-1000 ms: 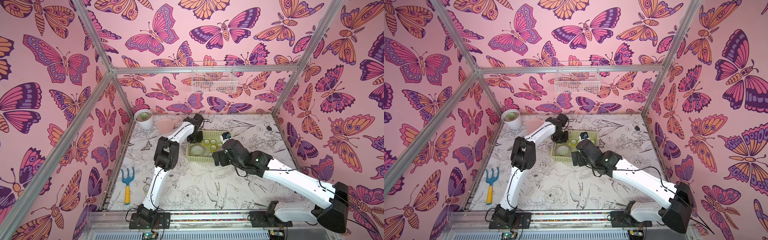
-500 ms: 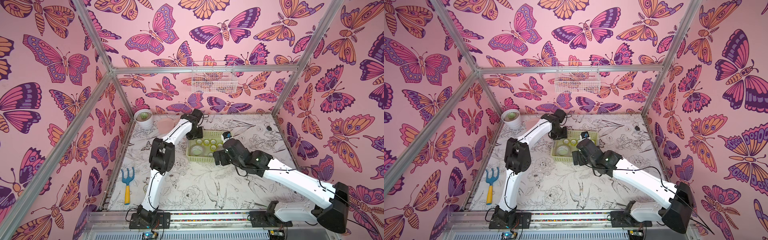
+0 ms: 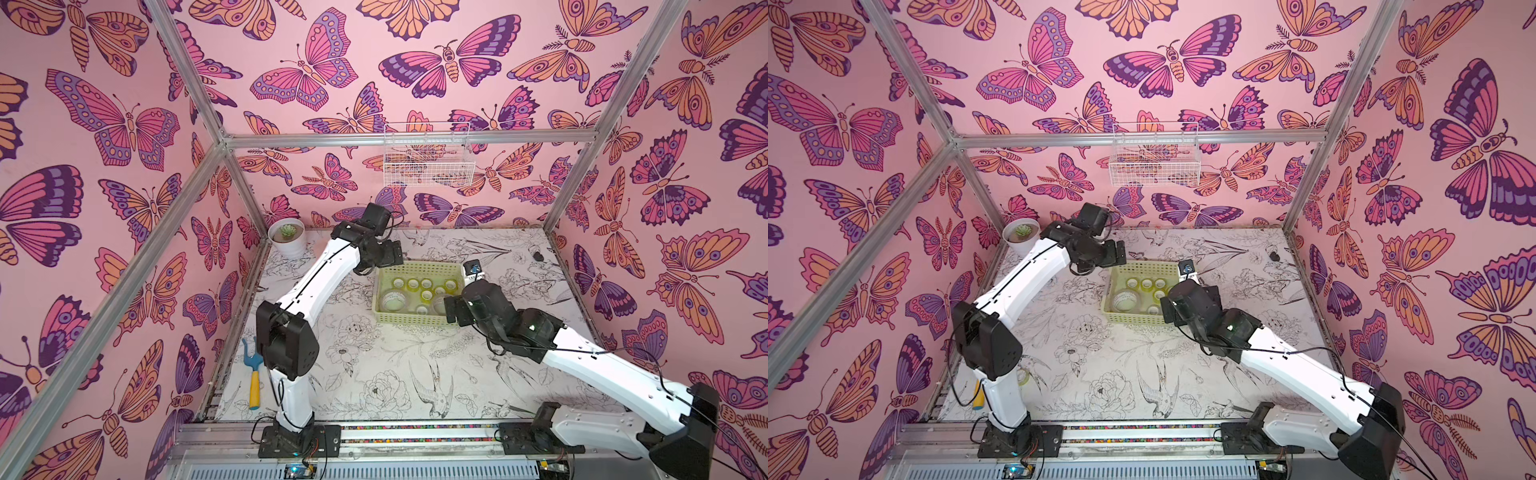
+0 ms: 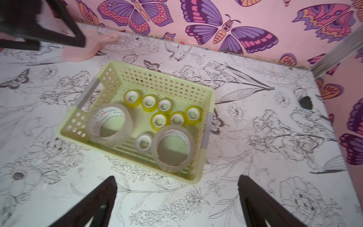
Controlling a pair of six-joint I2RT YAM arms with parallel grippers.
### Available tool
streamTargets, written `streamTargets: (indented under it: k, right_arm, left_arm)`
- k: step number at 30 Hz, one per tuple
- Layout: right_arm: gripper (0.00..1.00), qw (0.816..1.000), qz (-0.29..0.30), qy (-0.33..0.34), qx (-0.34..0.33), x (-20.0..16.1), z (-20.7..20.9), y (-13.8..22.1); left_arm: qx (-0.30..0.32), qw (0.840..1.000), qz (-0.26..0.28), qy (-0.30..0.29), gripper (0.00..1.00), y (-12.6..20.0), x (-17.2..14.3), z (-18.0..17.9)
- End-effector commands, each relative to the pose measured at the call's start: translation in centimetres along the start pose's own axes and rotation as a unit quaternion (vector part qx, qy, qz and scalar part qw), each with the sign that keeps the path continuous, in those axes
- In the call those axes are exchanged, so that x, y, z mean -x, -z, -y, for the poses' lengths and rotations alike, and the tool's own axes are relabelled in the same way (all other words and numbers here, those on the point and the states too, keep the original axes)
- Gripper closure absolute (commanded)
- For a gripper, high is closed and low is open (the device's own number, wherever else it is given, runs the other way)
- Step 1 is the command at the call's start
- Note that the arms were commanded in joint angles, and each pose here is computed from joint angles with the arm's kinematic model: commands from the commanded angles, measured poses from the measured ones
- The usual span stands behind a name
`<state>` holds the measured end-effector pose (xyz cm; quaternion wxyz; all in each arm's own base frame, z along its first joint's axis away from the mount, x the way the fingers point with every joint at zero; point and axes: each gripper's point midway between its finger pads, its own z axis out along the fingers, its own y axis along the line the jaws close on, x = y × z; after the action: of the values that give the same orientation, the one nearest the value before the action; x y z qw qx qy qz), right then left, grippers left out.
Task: Put the transparent tape into the storage box
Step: Place the tape in the storage box, then reset both arms
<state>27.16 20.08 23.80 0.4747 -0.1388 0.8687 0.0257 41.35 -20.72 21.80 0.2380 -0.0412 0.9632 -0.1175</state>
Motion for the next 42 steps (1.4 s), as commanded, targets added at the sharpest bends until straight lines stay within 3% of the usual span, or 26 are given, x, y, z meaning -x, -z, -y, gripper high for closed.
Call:
streamTargets:
  k: [1, 6, 11, 18, 22, 27, 33, 38, 42]
  right_arm:
    - [0.01, 0.994, 0.065, 0.018, -0.085, 1.5, 3.6, 0.3]
    - [0.01, 0.986, 0.103, 0.012, -0.130, 0.8, 7.3, 0.2]
    - [0.01, 0.981, 0.090, -0.033, -0.170, -1.3, 12.0, -0.9]
    - [0.01, 0.968, 0.080, -0.055, -0.232, -4.2, 17.0, -3.2]
    - [0.01, 0.962, 0.072, -0.045, -0.258, -5.8, 19.4, -4.7]
    - [0.01, 0.946, 0.063, -0.106, -0.299, -8.4, 23.1, -6.5]
    - [0.01, 0.949, 0.080, -0.076, -0.296, -8.7, 23.7, -9.9]
    - [0.01, 0.956, 0.095, -0.069, -0.270, -9.5, 23.8, -12.3]
    - [0.01, 0.966, 0.086, -0.099, -0.221, -10.1, 24.0, -12.7]
  left_arm:
    - [0.041, 0.998, 0.048, 0.022, 0.00, 2.3, 0.3, -2.9]
    - [0.094, 0.987, 0.113, 0.057, 0.00, 4.7, -0.9, -8.1]
    - [0.131, 0.971, 0.180, 0.087, 0.00, 6.4, -2.3, -13.6]
    - [0.219, 0.917, 0.312, 0.119, 0.00, 8.1, -5.1, -22.0]
    - [0.263, 0.903, 0.319, 0.112, 0.00, 6.6, -7.0, -25.6]
    - [0.319, 0.891, 0.307, 0.103, 0.00, 3.7, -7.7, -29.5]
    - [0.324, 0.892, 0.303, 0.086, 0.00, -1.1, -6.3, -31.2]
    - [0.271, 0.904, 0.329, 0.029, 0.00, -2.7, -3.5, -29.4]
    - [0.233, 0.908, 0.346, 0.036, 0.00, -3.5, -3.9, -29.5]
